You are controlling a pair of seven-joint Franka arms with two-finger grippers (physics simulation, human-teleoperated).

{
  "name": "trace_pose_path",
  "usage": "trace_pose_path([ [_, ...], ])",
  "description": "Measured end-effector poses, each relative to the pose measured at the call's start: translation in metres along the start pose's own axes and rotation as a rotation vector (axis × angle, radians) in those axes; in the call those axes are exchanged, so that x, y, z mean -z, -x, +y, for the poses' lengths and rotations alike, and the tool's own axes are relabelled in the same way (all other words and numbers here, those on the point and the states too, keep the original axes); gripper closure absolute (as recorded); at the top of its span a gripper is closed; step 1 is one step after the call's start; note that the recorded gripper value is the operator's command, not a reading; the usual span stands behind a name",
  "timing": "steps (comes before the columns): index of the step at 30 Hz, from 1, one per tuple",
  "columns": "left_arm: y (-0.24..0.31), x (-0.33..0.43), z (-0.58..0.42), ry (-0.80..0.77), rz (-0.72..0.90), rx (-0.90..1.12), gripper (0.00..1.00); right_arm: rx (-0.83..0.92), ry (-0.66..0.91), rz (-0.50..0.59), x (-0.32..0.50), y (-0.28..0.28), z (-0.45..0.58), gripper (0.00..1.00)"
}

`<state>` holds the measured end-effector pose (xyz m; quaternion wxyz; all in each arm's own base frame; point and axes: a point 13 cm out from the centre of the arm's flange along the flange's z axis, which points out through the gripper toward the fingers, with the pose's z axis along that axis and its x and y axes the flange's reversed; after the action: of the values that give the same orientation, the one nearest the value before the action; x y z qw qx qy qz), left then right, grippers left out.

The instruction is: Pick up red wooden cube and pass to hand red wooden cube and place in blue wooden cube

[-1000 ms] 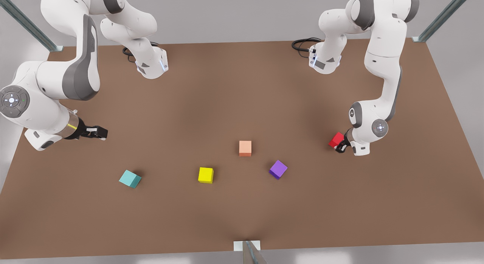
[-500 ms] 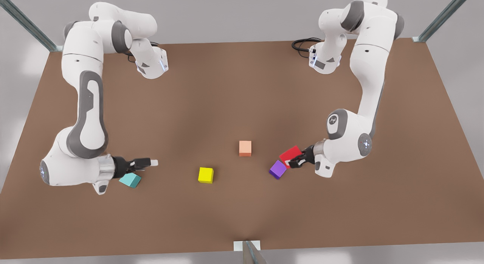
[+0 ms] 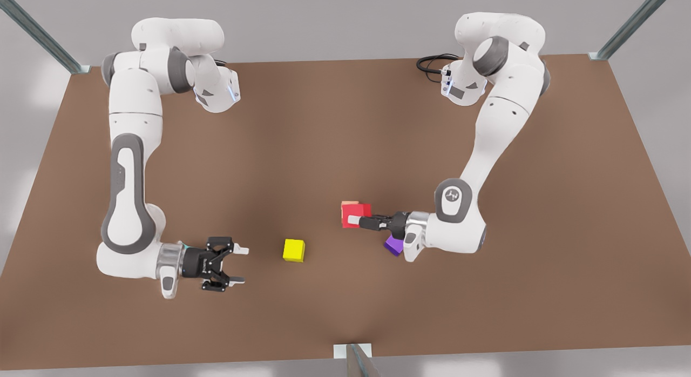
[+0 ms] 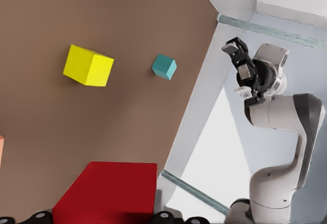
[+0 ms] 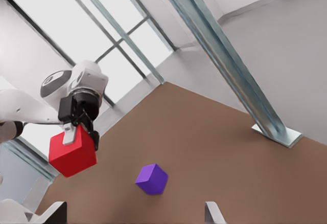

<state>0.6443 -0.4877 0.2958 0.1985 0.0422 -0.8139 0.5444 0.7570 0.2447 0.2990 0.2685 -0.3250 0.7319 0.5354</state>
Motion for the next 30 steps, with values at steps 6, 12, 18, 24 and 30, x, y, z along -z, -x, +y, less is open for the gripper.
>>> trace_pose_path([
  [6, 0.005, -0.042, -0.025, -0.188, 0.005, -0.134, 0.45, 0.182, 0.073, -0.093, -0.041, -0.004, 0.018, 0.00],
  [12, 0.013, -0.068, -0.034, -0.280, -0.020, -0.227, 0.45, 0.318, 0.111, -0.140, -0.064, -0.009, 0.037, 0.00],
  [18, 0.015, -0.079, -0.030, -0.296, -0.038, -0.309, 0.45, 0.406, 0.125, -0.160, -0.074, -0.019, 0.059, 0.00],
  [24, 0.018, -0.079, -0.026, -0.299, -0.056, -0.375, 0.45, 0.458, 0.130, -0.155, -0.091, -0.034, 0.090, 0.00],
  [30, 0.020, -0.080, -0.023, -0.299, -0.066, -0.426, 0.45, 0.497, 0.120, -0.168, -0.112, -0.042, 0.100, 0.00],
])
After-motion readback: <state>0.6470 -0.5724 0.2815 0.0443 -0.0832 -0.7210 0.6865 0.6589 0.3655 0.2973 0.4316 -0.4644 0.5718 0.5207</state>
